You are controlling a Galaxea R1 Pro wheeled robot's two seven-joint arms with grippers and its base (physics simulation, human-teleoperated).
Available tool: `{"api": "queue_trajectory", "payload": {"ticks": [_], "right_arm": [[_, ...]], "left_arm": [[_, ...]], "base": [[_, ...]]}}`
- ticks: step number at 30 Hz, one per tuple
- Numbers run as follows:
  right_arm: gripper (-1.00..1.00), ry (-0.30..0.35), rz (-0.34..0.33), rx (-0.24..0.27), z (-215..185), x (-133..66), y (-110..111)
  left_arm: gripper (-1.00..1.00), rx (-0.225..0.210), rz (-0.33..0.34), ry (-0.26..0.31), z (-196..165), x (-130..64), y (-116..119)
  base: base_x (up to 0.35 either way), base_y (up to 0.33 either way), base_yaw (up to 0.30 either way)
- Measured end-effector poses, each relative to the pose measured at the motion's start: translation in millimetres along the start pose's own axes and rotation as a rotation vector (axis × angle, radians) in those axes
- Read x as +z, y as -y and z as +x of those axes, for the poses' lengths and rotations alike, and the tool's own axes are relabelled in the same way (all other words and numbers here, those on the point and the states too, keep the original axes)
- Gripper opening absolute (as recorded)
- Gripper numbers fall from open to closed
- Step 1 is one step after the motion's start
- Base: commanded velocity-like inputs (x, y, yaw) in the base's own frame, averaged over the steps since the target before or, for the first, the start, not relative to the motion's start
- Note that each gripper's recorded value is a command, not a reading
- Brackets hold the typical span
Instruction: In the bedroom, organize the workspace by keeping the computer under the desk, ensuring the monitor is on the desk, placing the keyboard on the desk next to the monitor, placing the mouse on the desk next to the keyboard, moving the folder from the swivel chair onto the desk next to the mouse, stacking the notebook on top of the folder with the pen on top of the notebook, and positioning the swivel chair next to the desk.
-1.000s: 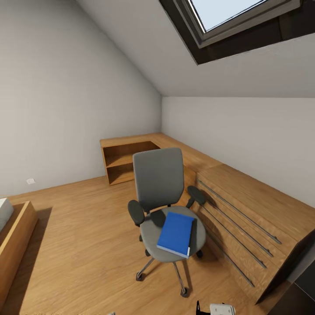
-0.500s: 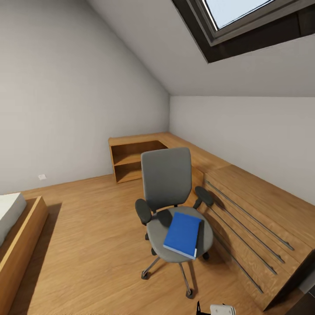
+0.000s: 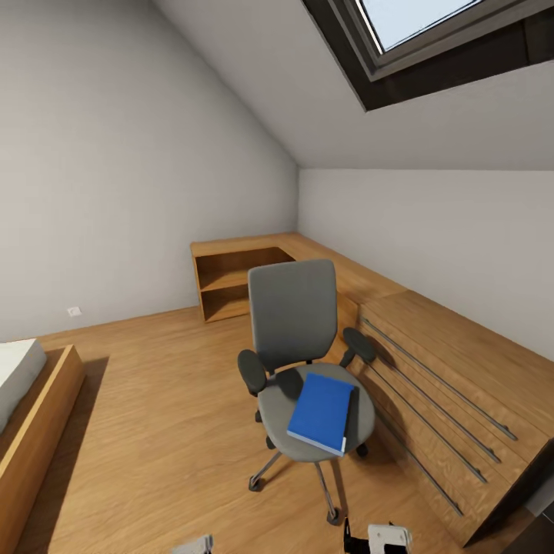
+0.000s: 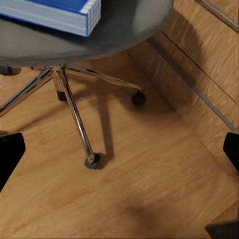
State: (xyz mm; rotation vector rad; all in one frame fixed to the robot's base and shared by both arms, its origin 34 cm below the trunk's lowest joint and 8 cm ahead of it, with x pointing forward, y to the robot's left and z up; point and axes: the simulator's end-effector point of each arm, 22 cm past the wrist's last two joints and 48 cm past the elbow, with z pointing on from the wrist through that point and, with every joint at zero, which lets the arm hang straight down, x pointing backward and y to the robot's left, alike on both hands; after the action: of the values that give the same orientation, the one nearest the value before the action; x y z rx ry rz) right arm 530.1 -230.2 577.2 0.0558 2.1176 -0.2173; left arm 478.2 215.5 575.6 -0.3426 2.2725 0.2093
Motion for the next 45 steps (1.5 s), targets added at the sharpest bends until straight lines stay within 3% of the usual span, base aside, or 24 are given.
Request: {"api": "queue_trajectory", "payload": {"ticks": [3, 5, 9, 12, 13, 16, 17, 20, 21, 31, 45], "right_arm": [[1.00, 0.054, 0.006, 0.024, -30.3, 10.9, 0.4], [1.00, 0.065, 0.013, 0.027, -47.4, 19.6, 4.7], [1.00, 0.029, 0.015, 0.001, -88.3, 46.7, 5.5], [1.00, -0.002, 0.022, -0.014, -125.2, 68.4, 5.5], [1.00, -0.021, 0.027, -0.009, -143.5, 77.7, 5.6], [1.00, -0.055, 0.038, 0.042, -175.6, 92.2, 8.5], [1.00, -0.067, 0.040, 0.081, -185.3, 95.4, 8.8], [1.00, -0.065, 0.031, 0.176, -208.5, 98.6, 5.0], [1.00, -0.081, 0.007, 0.224, -210.6, 96.5, -11.8], [1.00, -0.063, 0.018, 0.236, -199.9, 95.0, -16.2], [1.00, -0.077, 0.018, 0.228, -192.1, 95.7, -16.1]], "left_arm": [[1.00, -0.005, 0.013, -0.002, -16.1, -0.3, 10.9], [1.00, 0.005, 0.014, -0.032, -24.8, -0.5, 16.0], [1.00, 0.022, 0.012, -0.104, -61.6, 9.8, 24.1], [1.00, -0.025, 0.001, -0.129, -99.1, 22.6, 22.3], [1.00, -0.060, 0.003, -0.138, -114.0, 27.5, 22.1], [1.00, -0.124, 0.016, -0.150, -135.0, 33.5, 24.4], [1.00, -0.143, 0.020, -0.152, -140.9, 34.9, 24.5], [1.00, -0.163, 0.021, -0.156, -145.1, 37.9, 22.1], [1.00, -0.154, 0.006, -0.177, -135.3, 42.3, 14.2], [1.00, -0.142, -0.002, -0.188, -128.3, 44.5, 9.1], [1.00, -0.097, -0.022, -0.146, -135.8, 46.2, 4.9]], "base": [[0.000, 0.000, 0.000], [0.000, 0.000, 0.000], [0.000, 0.000, 0.000], [0.000, 0.000, 0.000], [0.000, 0.000, 0.000], [0.000, 0.000, 0.000], [0.000, 0.000, 0.000], [0.000, 0.000, 0.000], [0.000, 0.000, 0.000], [0.116, 0.000, 0.113], [0.283, 0.000, 0.223]]}}
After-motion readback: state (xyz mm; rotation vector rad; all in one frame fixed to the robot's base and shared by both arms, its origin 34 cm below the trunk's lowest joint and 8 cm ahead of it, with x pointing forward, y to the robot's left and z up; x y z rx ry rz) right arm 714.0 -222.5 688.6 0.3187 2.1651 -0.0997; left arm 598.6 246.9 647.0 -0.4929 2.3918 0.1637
